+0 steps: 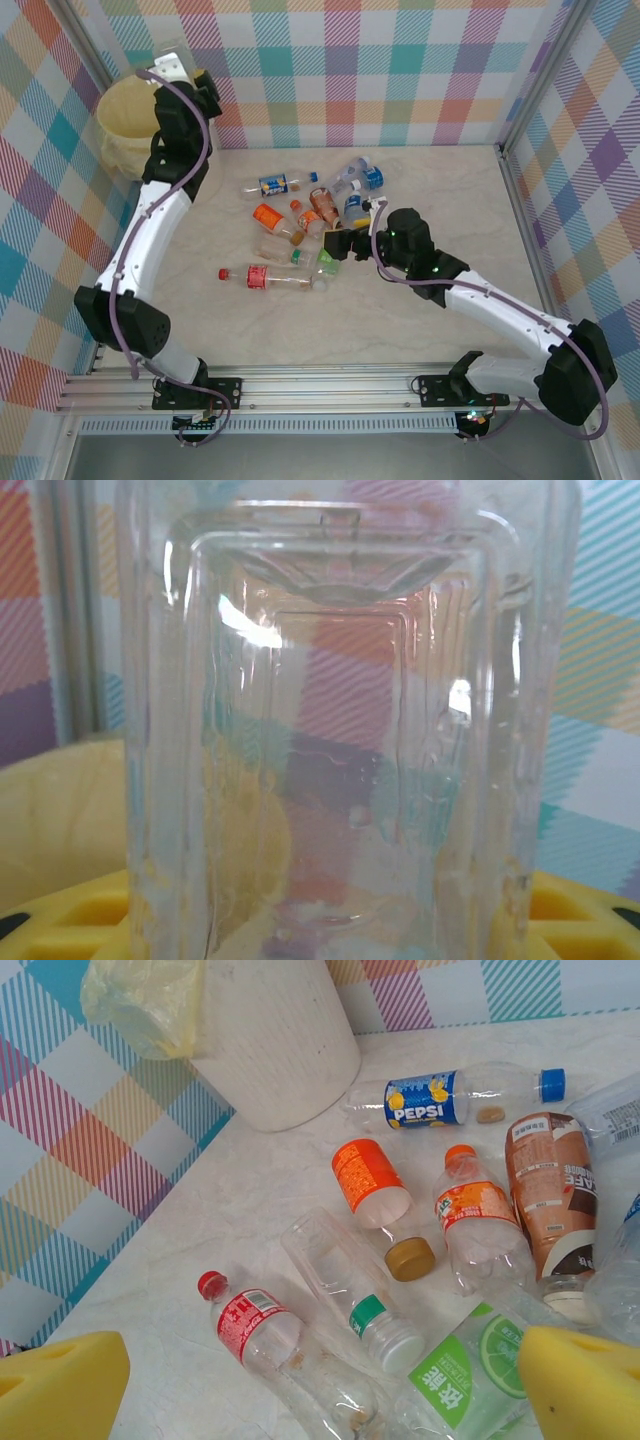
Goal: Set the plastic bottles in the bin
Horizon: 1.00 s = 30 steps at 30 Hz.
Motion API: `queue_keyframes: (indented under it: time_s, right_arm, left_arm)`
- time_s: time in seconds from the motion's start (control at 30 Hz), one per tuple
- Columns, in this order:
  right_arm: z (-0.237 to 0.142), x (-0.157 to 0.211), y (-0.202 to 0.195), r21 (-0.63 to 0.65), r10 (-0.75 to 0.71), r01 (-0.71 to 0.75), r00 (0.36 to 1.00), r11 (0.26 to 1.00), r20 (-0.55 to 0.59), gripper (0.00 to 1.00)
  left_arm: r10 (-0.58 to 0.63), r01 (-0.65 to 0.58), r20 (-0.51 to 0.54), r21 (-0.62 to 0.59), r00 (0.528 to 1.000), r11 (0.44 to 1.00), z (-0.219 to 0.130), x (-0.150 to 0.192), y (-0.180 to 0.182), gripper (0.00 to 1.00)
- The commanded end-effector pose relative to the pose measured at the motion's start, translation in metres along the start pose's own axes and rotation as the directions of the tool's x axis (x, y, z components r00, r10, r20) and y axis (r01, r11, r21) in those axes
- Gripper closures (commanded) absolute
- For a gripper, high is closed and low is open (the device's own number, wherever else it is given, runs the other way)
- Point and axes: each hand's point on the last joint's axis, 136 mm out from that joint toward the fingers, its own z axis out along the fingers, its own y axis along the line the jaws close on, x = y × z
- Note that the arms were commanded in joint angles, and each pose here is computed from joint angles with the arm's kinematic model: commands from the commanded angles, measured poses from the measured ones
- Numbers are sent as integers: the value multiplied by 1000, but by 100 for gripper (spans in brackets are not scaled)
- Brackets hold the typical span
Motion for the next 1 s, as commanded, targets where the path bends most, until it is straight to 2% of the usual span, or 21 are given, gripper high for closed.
queue_keyframes:
  time_s: [0.0,0.1,0.23,0.43,0.57,0.97]
  right_arm:
    - [-7,0,0,12,10,-11,1000,1000,6,0]
    - [-10,1,-1,20,8,-9,1000,1000,4,0]
    - [-13,3,-4,39,6,-6,1000,999,-4,0]
    - [-16,4,-8,60,9,-9,1000,998,-5,0]
    - [-15,3,-9,72,15,-15,1000,997,-7,0]
    - [-15,-3,-11,98,-33,34,999,995,-8,0]
  left_arm:
    - [42,-37,38,-121,998,992,22,-11,34,48]
    - [48,-44,18,-183,999,982,42,2,58,48]
    - [84,-75,36,-203,996,976,62,15,80,47]
    - [104,-117,-65,-250,992,961,100,35,111,47]
    - [107,-151,-168,-277,980,949,120,55,127,46]
    - [144,-237,-263,-368,954,899,137,76,169,45]
